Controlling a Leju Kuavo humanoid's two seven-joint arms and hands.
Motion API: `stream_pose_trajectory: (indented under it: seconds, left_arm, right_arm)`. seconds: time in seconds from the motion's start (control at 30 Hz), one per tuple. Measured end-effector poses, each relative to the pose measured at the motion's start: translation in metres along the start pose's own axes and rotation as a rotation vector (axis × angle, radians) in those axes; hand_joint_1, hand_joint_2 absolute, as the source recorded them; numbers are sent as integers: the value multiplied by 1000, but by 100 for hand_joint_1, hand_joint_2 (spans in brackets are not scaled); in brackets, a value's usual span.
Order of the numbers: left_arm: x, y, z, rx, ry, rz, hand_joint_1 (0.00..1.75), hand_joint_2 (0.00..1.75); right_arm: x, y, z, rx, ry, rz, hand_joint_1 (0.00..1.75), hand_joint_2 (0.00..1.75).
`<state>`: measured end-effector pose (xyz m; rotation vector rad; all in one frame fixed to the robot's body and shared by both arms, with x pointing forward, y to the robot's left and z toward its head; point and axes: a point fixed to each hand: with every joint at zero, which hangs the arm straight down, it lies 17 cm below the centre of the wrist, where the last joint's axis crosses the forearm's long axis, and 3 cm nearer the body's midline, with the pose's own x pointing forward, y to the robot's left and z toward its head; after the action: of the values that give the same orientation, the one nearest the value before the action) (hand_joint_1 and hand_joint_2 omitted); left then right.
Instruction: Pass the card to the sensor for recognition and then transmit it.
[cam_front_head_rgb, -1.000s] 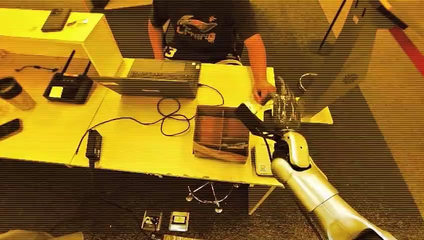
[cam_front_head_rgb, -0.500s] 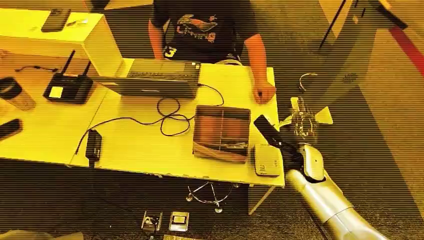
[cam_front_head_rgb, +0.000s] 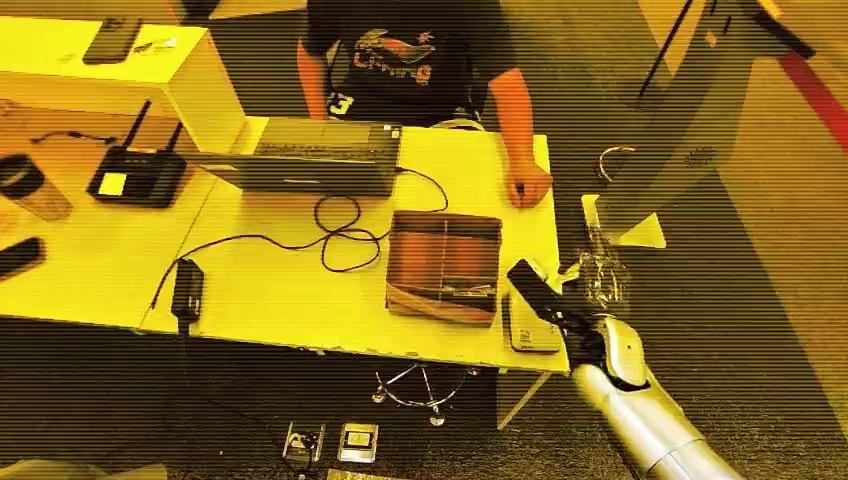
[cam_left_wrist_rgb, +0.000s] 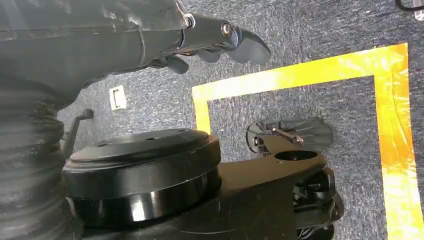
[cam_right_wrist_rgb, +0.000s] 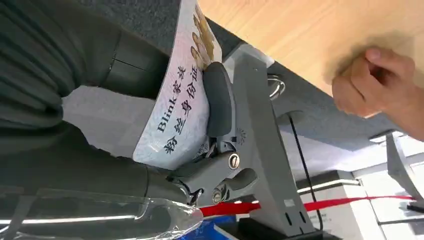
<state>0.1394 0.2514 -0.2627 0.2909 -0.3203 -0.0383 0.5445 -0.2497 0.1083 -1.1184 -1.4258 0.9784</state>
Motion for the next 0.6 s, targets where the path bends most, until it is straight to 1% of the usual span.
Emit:
stream_pose_trajectory:
  seconds: [0.37, 0.6]
  left_arm:
    - [-1, 0, 0, 0, 2, 3, 0, 175]
    - [-1, 1, 0, 0, 1, 0, 0, 175]
  right_arm:
    - [15, 33, 21, 86, -21, -16, 175, 175]
    - [17, 48, 31, 120, -19, -23, 175, 175]
